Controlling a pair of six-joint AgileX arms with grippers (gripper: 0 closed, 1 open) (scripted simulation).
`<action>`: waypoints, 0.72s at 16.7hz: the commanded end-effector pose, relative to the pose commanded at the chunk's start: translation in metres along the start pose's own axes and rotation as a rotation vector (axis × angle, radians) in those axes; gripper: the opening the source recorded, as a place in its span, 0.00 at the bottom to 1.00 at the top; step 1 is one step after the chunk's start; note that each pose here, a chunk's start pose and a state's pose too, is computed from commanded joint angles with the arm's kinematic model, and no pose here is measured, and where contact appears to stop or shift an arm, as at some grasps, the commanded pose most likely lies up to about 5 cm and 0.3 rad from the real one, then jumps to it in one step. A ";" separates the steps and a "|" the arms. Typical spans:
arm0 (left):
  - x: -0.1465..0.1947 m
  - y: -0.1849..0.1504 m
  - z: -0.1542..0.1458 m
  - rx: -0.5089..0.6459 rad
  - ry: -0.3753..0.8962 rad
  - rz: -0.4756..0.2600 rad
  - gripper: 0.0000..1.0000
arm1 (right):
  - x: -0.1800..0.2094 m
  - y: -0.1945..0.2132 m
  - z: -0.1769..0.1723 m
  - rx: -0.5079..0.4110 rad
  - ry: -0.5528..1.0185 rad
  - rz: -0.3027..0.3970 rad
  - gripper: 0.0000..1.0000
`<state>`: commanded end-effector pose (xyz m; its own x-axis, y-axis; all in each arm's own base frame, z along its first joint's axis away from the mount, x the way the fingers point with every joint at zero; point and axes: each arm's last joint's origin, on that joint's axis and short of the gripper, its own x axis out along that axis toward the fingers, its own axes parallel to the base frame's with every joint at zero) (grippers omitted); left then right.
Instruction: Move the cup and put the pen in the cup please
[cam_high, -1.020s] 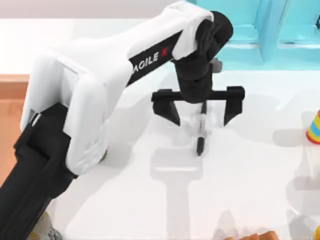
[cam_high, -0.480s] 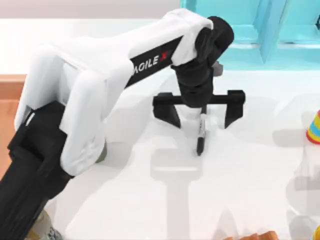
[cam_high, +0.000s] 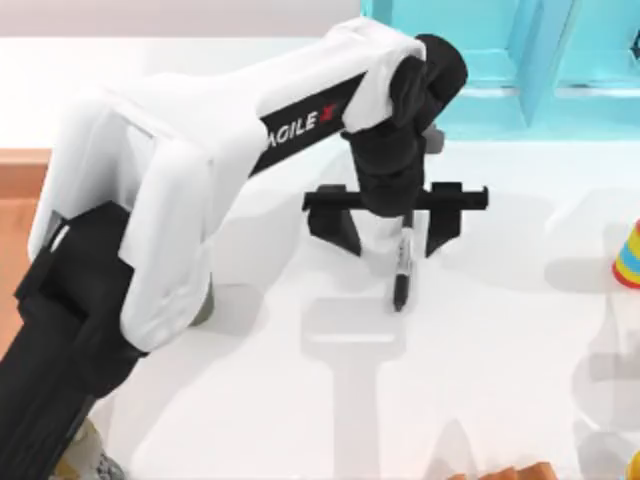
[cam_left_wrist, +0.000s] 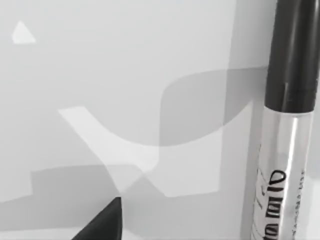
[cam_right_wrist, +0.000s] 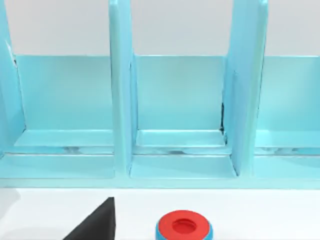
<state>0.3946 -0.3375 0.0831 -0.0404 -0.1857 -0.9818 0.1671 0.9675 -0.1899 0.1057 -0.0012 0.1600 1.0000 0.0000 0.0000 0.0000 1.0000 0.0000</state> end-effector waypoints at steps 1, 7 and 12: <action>0.000 0.000 0.000 0.000 0.000 0.000 0.32 | 0.000 0.000 0.000 0.000 0.000 0.000 1.00; 0.000 0.000 0.000 0.000 0.000 0.000 0.00 | 0.000 0.000 0.000 0.000 0.000 0.000 1.00; 0.000 0.000 0.000 0.000 0.000 0.000 0.00 | 0.000 0.000 0.000 0.000 0.000 0.000 1.00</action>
<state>0.3946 -0.3375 0.0831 -0.0404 -0.1857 -0.9818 0.1671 0.9675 -0.1899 0.1057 -0.0012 0.1600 1.0000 0.0000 0.0000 0.0000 1.0000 0.0000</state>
